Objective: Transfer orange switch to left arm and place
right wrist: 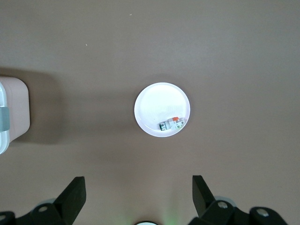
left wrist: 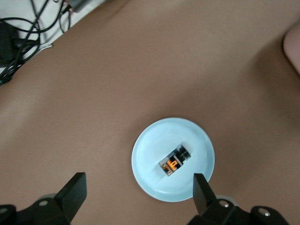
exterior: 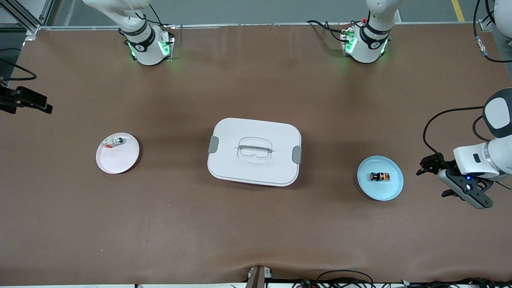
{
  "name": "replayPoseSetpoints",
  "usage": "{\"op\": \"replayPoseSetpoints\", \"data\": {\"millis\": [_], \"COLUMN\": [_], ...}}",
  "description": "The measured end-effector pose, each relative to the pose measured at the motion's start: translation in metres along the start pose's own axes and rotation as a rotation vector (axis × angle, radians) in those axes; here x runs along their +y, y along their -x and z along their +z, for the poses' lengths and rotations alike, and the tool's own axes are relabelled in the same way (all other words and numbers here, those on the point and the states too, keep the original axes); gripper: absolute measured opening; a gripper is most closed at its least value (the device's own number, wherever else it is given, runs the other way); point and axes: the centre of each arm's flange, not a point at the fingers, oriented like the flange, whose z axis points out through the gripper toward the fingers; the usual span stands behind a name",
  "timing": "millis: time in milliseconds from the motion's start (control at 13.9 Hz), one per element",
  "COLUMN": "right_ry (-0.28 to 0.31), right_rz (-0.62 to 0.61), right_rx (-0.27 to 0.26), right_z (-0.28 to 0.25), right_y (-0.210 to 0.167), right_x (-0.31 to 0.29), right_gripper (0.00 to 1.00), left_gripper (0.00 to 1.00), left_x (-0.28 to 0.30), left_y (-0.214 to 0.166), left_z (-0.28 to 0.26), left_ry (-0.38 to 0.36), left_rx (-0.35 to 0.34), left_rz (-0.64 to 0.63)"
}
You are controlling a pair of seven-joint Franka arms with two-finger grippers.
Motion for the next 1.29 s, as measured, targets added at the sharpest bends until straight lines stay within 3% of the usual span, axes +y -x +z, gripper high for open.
{"op": "replayPoseSetpoints", "data": {"millis": [862, 1006, 1293], "right_ry": [-0.011, -0.011, -0.011], "right_rz": [-0.013, -0.013, -0.013], "right_rx": [0.063, 0.066, 0.064], "right_z": [0.005, 0.003, 0.004], "right_y": [0.025, 0.033, 0.045], "right_x": [-0.009, -0.01, -0.01], "right_gripper": [1.0, 1.0, 1.0], "left_gripper": [1.0, 1.0, 1.0], "left_x": [0.065, 0.077, 0.1], "left_y": [-0.003, -0.005, -0.014], "left_z": [-0.083, -0.092, -0.102], "left_ry": [-0.071, -0.085, -0.124], "left_rx": [-0.11, -0.117, -0.122], "left_rz": [-0.65, -0.705, -0.695]}}
